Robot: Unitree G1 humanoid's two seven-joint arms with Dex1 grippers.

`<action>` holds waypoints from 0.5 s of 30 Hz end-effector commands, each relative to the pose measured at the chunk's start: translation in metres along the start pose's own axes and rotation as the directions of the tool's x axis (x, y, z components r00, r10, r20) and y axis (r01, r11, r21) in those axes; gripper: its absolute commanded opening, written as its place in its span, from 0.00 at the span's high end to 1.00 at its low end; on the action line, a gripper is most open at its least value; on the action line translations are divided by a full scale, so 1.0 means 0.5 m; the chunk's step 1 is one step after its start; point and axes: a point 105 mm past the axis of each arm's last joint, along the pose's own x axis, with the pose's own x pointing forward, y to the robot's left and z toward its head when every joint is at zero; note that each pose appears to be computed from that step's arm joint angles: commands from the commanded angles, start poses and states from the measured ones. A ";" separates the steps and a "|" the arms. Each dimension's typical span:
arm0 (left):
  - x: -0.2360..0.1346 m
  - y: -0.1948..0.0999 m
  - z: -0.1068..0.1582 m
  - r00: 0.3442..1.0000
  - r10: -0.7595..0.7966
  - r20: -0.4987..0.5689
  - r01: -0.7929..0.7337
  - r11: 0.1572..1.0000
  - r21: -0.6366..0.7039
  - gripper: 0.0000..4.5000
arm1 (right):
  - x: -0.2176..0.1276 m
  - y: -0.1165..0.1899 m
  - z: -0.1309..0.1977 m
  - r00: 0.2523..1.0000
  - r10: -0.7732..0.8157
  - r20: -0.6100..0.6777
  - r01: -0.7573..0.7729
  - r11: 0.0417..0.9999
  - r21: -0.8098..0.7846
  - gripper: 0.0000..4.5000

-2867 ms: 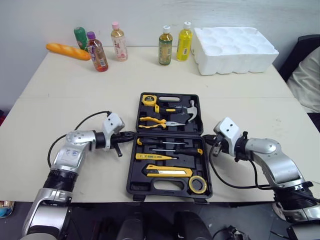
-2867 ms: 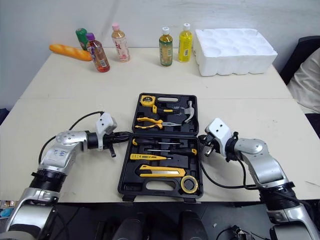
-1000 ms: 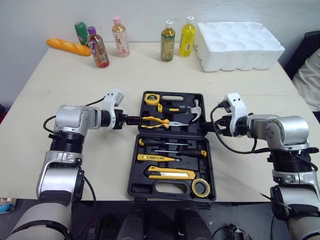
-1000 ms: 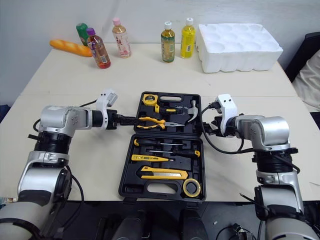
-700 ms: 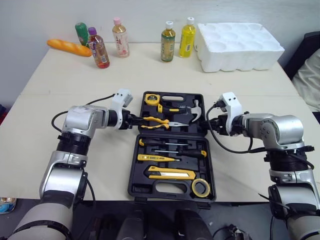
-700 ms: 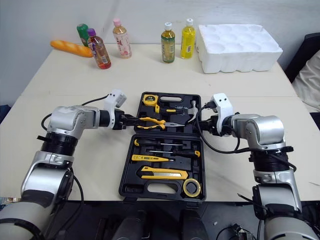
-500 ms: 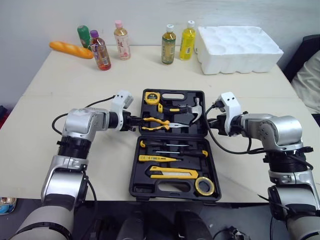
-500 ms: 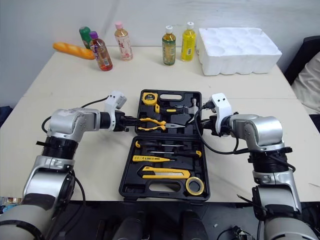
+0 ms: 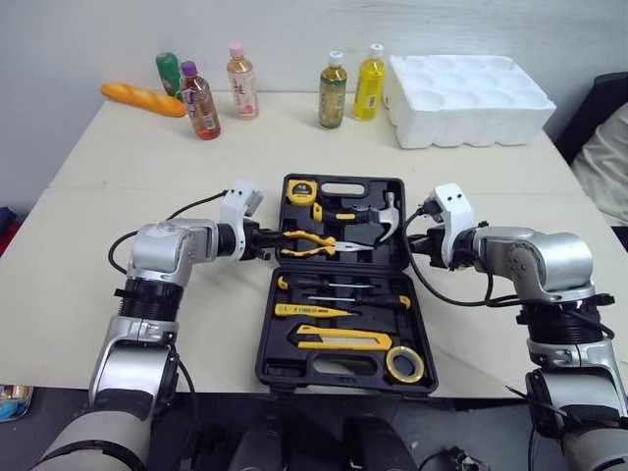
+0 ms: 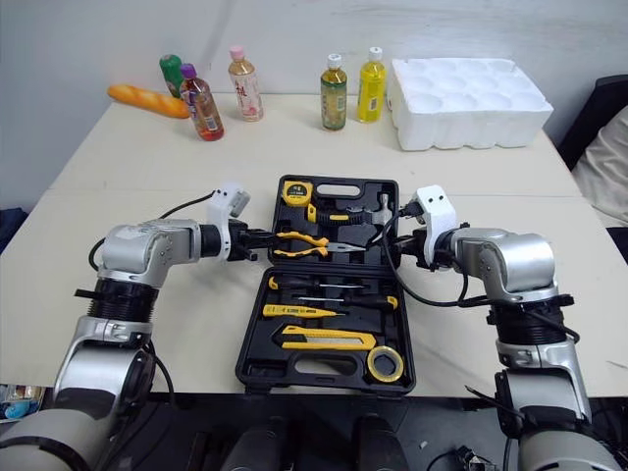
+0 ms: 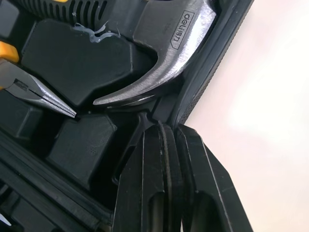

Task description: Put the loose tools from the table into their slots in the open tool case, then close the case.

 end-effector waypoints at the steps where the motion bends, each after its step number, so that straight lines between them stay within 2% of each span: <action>1: -0.017 -0.021 0.086 0.981 -0.020 0.194 -0.012 0.987 0.162 0.97 | -0.023 0.010 0.071 0.986 -0.011 0.165 0.037 0.988 -0.152 1.00; 6: -0.035 -0.034 0.133 0.944 -0.032 0.328 -0.101 0.920 0.379 1.00 | -0.050 0.000 0.134 0.932 -0.054 0.359 0.174 0.934 -0.313 1.00; 9: -0.047 -0.042 0.145 0.917 -0.047 0.395 -0.166 0.858 0.486 1.00 | -0.067 -0.007 0.160 0.881 -0.061 0.469 0.280 0.866 -0.414 1.00; 12: -0.058 -0.034 0.136 0.901 -0.030 0.432 -0.231 0.810 0.538 1.00 | -0.075 -0.004 0.158 0.845 -0.044 0.533 0.355 0.791 -0.499 1.00; 15: -0.063 -0.014 0.101 0.897 0.034 0.441 -0.312 0.757 0.574 1.00 | -0.075 0.018 0.128 0.807 0.027 0.589 0.418 0.679 -0.604 1.00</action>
